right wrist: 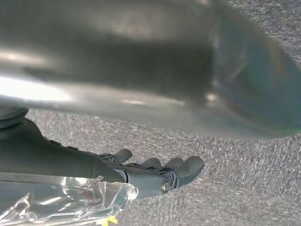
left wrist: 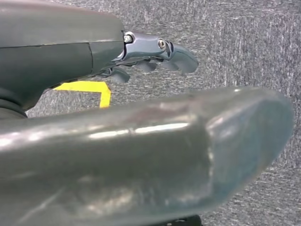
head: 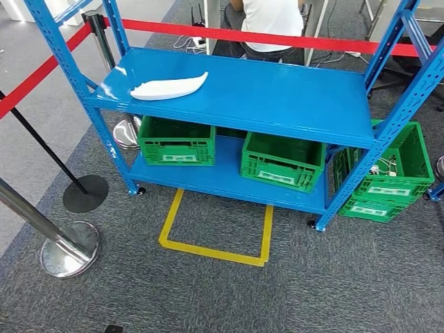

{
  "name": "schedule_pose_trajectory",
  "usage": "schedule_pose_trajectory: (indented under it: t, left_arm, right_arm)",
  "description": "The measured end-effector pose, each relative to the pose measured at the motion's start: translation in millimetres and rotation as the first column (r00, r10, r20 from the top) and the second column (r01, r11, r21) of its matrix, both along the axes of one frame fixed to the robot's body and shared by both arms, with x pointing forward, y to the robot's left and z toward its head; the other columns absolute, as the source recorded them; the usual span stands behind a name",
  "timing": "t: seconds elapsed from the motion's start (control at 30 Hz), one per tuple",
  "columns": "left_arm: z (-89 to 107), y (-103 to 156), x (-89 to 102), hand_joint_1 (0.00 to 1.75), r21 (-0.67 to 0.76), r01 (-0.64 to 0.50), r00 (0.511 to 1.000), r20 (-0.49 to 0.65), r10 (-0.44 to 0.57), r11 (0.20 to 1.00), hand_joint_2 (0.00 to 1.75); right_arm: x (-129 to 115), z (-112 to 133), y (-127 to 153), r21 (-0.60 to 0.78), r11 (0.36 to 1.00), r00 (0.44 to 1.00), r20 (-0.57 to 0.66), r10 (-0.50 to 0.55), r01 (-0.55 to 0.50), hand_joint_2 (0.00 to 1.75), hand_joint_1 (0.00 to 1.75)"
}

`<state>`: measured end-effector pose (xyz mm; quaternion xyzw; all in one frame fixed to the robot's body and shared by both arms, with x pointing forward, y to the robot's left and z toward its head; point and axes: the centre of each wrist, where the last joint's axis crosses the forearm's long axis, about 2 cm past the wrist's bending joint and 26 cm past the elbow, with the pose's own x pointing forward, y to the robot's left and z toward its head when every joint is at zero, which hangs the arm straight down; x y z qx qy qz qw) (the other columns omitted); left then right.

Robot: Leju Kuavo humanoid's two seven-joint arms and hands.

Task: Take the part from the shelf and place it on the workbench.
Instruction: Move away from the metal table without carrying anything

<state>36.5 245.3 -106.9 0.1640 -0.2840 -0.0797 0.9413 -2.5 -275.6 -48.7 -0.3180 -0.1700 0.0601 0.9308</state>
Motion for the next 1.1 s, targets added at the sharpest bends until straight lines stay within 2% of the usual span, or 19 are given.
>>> schedule_pose_trajectory:
  t: [0.07, 0.7, 0.83, 1.1]
  left_arm:
    - [0.0, 0.6, -0.1, 0.0, 0.007, -0.004, 1.0, -0.004, 0.004, 1.0, 1.75]
    - [0.1, 1.6, 0.3, 0.0, 0.022, -0.016, 0.999, -0.03, 0.017, 1.0, 1.75]
    - [-0.5, 5.1, -0.8, 0.0, 0.006, -0.052, 0.997, -0.051, 0.052, 0.999, 0.0]
    - [-2.0, 14.3, -4.5, 0.0, -0.044, -0.106, 0.99, -0.096, 0.102, 0.993, 0.0]
  right_arm:
    - [0.6, -0.2, 0.1, 0.004, 1.0, 1.0, 0.003, -0.005, 0.005, 1.75, 0.0]
    - [6.1, -5.5, 0.9, 0.06, 0.998, 1.0, 0.006, -0.031, 0.03, 1.75, 0.0]
    - [9.9, -10.3, 7.0, 0.127, 0.991, 0.999, 0.014, -0.05, 0.048, 0.0, 0.0]
    - [18.8, -20.2, 15.8, 0.258, 0.965, 0.998, 0.033, -0.061, 0.051, 0.0, 0.0]
